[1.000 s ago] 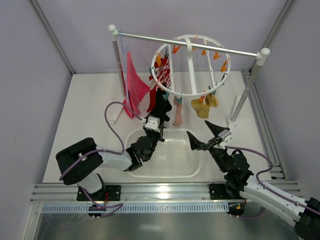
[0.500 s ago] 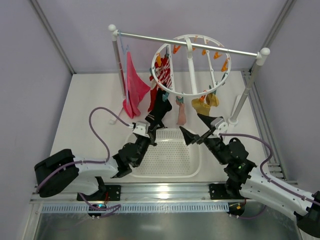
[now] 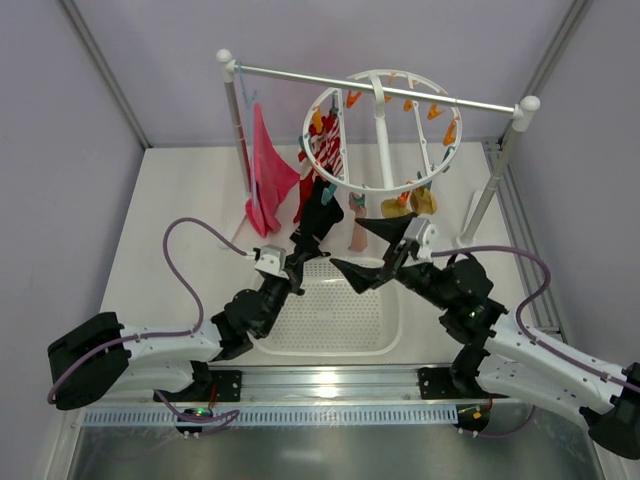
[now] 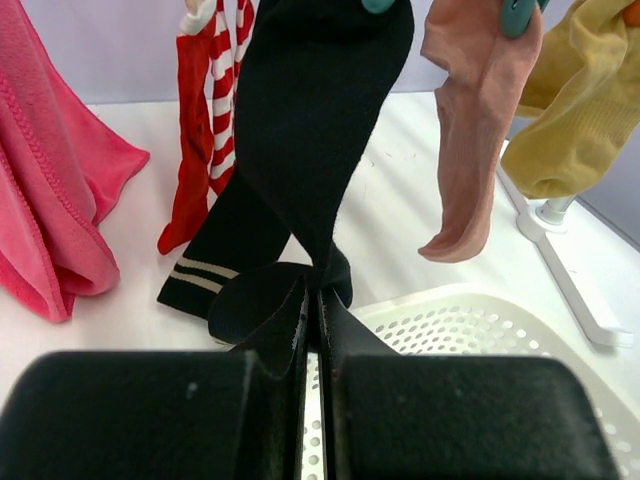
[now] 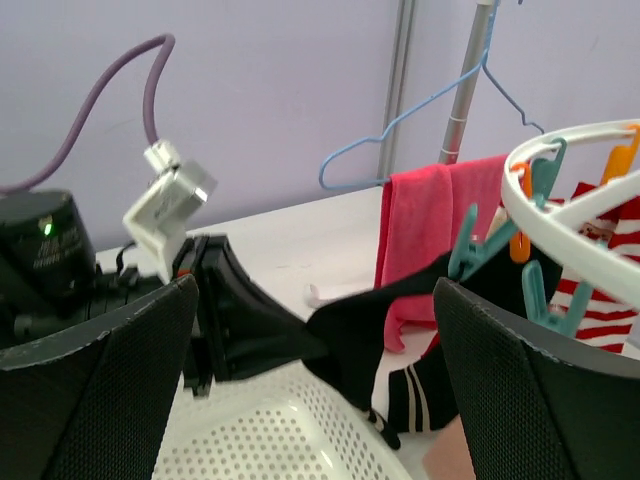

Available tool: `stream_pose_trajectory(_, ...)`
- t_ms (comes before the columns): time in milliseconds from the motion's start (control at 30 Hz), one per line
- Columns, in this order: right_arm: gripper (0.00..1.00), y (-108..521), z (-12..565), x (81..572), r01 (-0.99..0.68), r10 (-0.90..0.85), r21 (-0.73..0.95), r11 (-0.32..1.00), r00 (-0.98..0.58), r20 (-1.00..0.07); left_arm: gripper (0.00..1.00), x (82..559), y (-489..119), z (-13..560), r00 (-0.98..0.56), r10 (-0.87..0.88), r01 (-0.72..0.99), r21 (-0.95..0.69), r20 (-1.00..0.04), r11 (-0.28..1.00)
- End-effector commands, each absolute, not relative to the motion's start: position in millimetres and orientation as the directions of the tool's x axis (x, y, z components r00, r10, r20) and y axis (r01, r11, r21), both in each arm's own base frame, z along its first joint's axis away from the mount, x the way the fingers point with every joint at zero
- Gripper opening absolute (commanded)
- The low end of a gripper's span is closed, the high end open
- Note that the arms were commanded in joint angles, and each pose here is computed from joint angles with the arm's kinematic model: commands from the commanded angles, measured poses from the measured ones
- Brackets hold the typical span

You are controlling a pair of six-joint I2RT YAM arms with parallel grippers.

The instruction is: Remove the socks clipped to the hanger

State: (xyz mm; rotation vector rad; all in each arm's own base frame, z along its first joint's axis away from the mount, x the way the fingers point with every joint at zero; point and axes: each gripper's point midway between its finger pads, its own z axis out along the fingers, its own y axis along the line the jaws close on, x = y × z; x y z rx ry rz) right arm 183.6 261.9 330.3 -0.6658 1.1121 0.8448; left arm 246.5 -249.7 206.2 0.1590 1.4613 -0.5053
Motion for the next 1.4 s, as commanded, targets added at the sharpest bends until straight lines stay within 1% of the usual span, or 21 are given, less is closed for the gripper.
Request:
stream_pose_trajectory(0, 1.0, 284, 353, 200, -0.85, 0.243, 0.014, 0.526, 0.134, -0.961, 0.0, 247, -252, 212, 0.04, -0.237, 0.421, -0.199, -0.971, 0.885)
stream_pose_trajectory(33, 0.98, 289, 369, 204, -0.849, 0.251, 0.02, 0.529, 0.134, -0.959, 0.0, 247, -252, 212, 0.039, -0.239, 0.419, -0.201, -0.97, 0.885)
stream_pose_trajectory(67, 0.98, 299, 358, 210, -0.845, 0.22, 0.035, 0.534, 0.098, -0.971, 0.0, 247, -251, 212, 0.039, -0.236, 0.419, -0.199, -0.971, 0.886)
stream_pose_trajectory(100, 0.98, 306, 360, 209, -0.845, 0.223, 0.047, 0.532, 0.087, -0.971, 0.0, 247, -249, 211, 0.04, -0.233, 0.416, -0.196, -0.972, 0.888)
stream_pose_trajectory(167, 0.98, 305, 368, 221, -0.799, 0.24, 0.082, 0.595, 0.08, -0.967, 0.0, 245, -247, 212, 0.04, -0.236, 0.419, -0.198, -0.971, 0.886)
stream_pose_trajectory(233, 0.98, 312, 368, 223, -0.783, 0.242, 0.106, 0.613, 0.058, -0.968, 0.0, 243, -246, 213, 0.039, -0.237, 0.423, -0.199, -0.971, 0.884)
stream_pose_trajectory(467, 0.98, 306, 359, 251, -0.617, 0.266, 0.208, 0.759, 0.003, -0.964, 0.0, 242, -248, 211, 0.042, -0.217, 0.436, -0.177, -0.975, 0.882)
stream_pose_trajectory(567, 0.98, 309, 353, 260, -0.577, 0.262, 0.225, 0.785, -0.02, -0.965, 0.0, 241, -248, 212, 0.043, -0.215, 0.445, -0.174, -0.976, 0.878)
stream_pose_trajectory(800, 0.98, 299, 339, 286, -0.422, 0.264, 0.243, 0.873, -0.01, -0.965, 0.0, 238, -244, 214, 0.042, -0.212, 0.453, -0.17, -0.976, 0.875)
stream_pose_trajectory(1133, 0.97, 297, 344, 294, -0.401, 0.281, 0.238, 0.885, 0.052, -0.958, 0.0, 236, -240, 212, 0.044, -0.207, 0.454, -0.165, -0.977, 0.875)
stream_pose_trajectory(1367, 0.89, 302, 339, 319, -0.409, 0.272, 0.235, 0.882, 0.033, -0.962, 0.0, 237, -239, 212, 0.044, -0.211, 0.445, -0.17, -0.977, 0.879)
